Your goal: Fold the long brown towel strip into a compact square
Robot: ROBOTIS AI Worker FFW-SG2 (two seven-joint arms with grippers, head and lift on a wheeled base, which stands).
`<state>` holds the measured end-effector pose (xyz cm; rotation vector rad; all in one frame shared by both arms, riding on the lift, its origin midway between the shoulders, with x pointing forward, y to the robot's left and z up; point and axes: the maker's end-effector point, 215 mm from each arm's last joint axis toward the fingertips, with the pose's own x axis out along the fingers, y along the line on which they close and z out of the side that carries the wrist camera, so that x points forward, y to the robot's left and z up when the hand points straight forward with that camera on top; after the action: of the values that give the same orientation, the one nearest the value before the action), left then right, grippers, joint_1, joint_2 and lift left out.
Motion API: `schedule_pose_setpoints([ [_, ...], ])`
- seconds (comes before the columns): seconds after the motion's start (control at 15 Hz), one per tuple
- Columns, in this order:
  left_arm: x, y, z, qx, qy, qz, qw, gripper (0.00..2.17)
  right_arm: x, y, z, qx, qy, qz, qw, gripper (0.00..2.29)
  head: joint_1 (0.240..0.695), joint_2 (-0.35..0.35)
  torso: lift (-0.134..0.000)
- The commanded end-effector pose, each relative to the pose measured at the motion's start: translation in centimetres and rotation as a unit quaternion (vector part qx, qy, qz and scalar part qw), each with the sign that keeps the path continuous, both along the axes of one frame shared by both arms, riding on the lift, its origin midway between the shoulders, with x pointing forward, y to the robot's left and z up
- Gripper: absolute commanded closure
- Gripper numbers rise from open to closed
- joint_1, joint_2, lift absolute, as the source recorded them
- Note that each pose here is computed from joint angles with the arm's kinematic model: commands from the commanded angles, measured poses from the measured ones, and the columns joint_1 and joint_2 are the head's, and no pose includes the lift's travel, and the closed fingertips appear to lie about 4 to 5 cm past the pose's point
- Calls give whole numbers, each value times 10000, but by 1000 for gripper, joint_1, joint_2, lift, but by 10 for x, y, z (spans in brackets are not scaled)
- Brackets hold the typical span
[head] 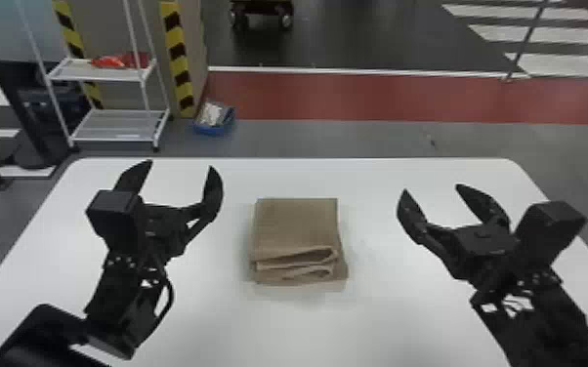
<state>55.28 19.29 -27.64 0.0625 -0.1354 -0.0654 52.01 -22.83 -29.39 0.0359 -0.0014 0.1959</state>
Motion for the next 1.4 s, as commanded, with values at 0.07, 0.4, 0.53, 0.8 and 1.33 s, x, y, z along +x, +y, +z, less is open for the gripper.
schedule_pose_setpoints([
  [0.07, -19, 34, -3, 18, -126, 270, 9996, 33, -35, -17, -5, -83, -272, -184, 9994, 49, 679, -34, -120],
  [0.4, -44, 62, -21, -14, 182, 381, 9991, 33, -68, -20, -33, -16, 281, -297, 9992, 49, 695, -11, -120],
  [0.53, -51, 65, -17, 15, 186, 376, 9991, 33, -76, -20, -34, -15, 335, -315, 9989, 49, 695, 5, -120],
  [0.8, -57, 72, -26, 3, 414, 388, 9984, 33, -81, 0, -28, 68, 297, -264, 9992, 63, 695, 23, -120],
  [1.33, -61, 71, -20, 38, 358, 378, 9986, 36, -79, 7, -27, 61, 296, -210, 9993, 66, 695, 52, -120],
])
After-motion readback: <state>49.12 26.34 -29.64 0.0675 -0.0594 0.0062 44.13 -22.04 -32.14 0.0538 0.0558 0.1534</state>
